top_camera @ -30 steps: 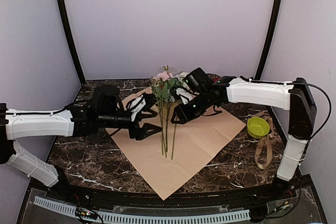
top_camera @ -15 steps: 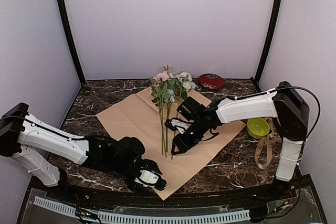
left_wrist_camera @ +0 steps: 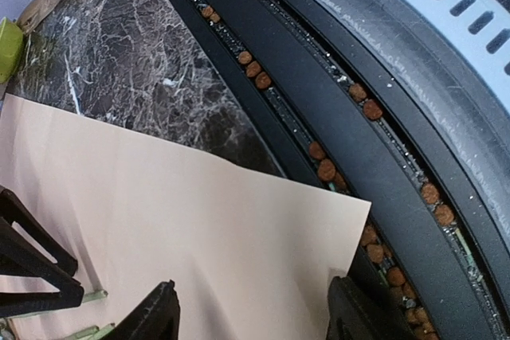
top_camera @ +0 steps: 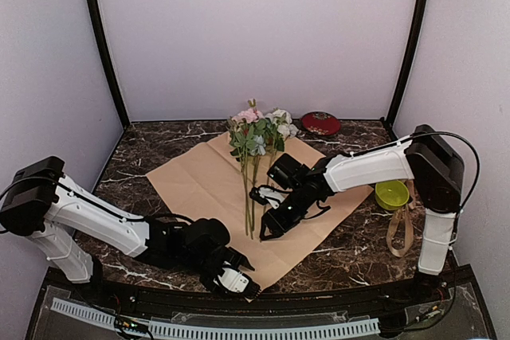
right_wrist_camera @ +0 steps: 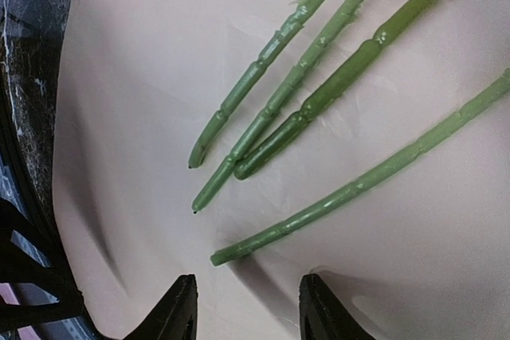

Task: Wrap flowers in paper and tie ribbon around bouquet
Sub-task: Pick up the bottom corner of the flattened wrapping paper from the center of the board.

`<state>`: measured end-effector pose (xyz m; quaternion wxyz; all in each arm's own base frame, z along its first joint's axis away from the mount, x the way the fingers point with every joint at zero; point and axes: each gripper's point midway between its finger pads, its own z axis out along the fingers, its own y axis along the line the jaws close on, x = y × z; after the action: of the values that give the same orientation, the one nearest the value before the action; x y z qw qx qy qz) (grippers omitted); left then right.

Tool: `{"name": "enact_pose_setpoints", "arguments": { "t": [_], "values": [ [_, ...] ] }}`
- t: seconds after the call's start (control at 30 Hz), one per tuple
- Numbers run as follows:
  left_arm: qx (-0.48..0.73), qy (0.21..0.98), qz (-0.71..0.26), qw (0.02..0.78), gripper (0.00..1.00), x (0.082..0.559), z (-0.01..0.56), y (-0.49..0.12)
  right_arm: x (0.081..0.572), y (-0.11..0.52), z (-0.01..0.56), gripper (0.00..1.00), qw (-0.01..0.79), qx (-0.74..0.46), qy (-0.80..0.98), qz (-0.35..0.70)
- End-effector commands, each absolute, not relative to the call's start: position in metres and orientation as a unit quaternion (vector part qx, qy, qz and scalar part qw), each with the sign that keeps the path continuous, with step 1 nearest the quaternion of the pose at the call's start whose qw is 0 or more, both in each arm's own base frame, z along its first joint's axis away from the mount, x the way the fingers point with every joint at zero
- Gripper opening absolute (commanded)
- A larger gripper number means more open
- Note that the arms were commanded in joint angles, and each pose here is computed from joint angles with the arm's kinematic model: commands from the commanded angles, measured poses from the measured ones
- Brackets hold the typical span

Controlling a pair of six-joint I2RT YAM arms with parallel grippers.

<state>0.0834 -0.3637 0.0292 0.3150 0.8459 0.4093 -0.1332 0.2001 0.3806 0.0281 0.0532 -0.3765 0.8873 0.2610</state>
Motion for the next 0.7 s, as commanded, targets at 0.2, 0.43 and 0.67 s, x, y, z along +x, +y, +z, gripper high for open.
{"name": "enact_pose_setpoints", "arguments": {
  "t": [0.2,0.43,0.67],
  "values": [
    [0.828,0.444,-0.084,0.334,0.53,0.104,0.022,-0.35,0.191,0.375,0.001,0.44,0.021,-0.385,0.889,0.247],
    [0.808,0.469,-0.107,0.339,0.25,0.108,0.037,-0.355,0.187,0.377,0.008,0.44,0.015,-0.399,0.881,0.253],
    [0.786,0.491,-0.127,0.355,0.0,0.116,0.053,-0.358,0.184,0.377,0.028,0.45,0.013,-0.407,0.866,0.29]
  ]
}}
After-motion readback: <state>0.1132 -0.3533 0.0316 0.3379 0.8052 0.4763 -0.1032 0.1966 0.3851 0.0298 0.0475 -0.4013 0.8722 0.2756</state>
